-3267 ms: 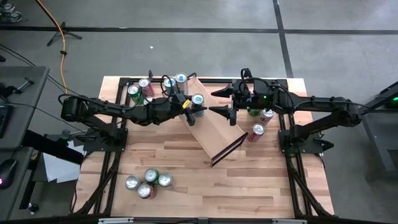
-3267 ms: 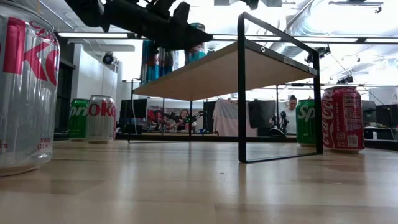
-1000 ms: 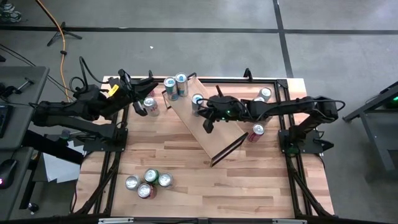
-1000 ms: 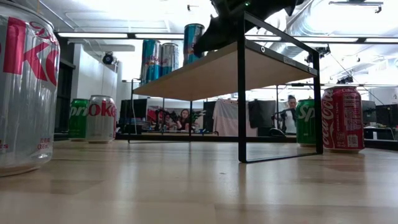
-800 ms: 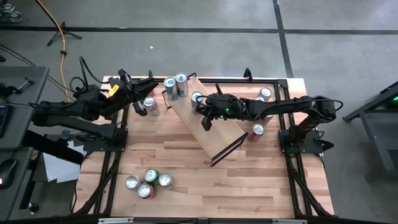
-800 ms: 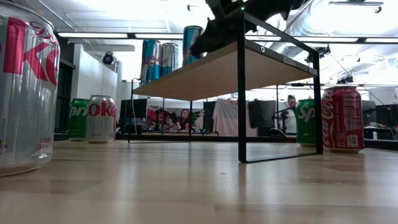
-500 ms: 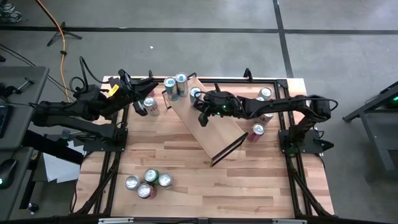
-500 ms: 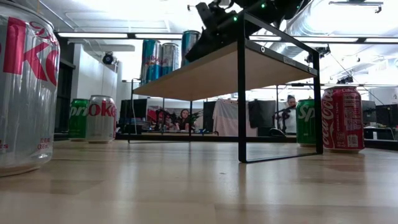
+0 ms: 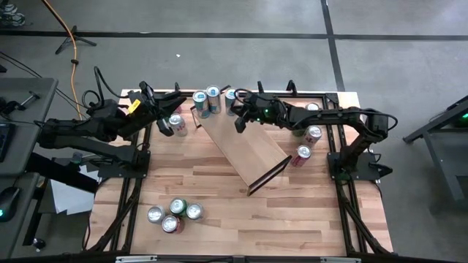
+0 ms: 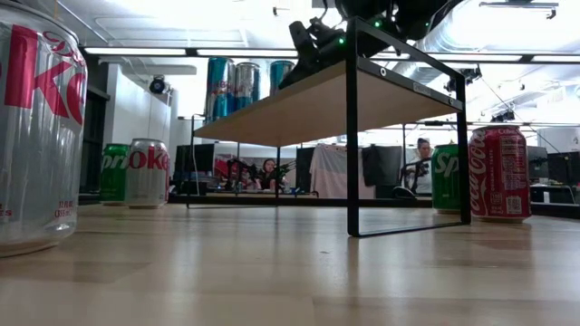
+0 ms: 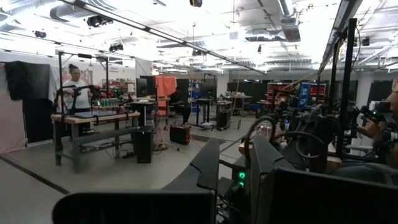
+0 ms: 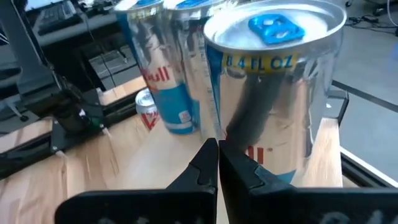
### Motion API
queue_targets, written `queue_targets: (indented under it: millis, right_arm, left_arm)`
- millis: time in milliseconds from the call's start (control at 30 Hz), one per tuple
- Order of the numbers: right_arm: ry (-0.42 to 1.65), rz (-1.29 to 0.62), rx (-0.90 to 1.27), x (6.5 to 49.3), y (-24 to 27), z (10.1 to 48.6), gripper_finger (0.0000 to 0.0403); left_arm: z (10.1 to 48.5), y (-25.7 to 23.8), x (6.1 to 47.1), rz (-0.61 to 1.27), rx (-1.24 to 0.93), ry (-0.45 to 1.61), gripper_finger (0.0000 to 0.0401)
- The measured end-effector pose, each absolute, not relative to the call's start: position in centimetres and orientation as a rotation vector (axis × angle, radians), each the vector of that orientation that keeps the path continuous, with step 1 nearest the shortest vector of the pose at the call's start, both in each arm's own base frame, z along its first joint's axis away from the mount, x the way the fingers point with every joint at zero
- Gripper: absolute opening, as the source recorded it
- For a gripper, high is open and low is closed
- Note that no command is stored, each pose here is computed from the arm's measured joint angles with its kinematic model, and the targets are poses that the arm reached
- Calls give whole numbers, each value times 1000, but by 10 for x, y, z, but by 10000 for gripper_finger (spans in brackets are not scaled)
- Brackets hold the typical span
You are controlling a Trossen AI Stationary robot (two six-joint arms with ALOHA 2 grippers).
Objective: Place canned beverage on shelf
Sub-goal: Put the blue soda can on the shelf aligned with the other blue soda cans
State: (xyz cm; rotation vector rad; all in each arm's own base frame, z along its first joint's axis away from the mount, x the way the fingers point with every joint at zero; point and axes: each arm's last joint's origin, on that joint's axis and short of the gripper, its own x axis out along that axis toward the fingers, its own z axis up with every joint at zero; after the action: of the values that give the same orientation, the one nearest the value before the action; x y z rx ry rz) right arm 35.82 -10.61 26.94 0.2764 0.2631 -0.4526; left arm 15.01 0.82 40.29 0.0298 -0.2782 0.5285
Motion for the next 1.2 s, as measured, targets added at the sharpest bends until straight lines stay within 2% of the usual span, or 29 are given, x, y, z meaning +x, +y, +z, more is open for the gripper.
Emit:
queue_targets:
  millis: [133,267,400,500,667,1200]
  right_arm:
    - [267,-417,274,357,-112,270,0]
    - [354,-377,224,349,-110,270,0]
    - [473,-481,157,340,-110,265,0]
    - [472,-562,139,338,-114,266,0]
    - [423,-582,163,344,-119,262,0]
    - [359,-517,260,363,-123,242,0]
  left_arm:
    - [403,8,150,528,30,-277,0]
    - [403,8,150,528,30,-278,0]
    - [403,8,150,528,31,-278,0]
    - [403,8,150,528,31,-275,0]
    - [403,8,150,528,30,-275,0]
    - [402,8,150,529,25,-268,0]
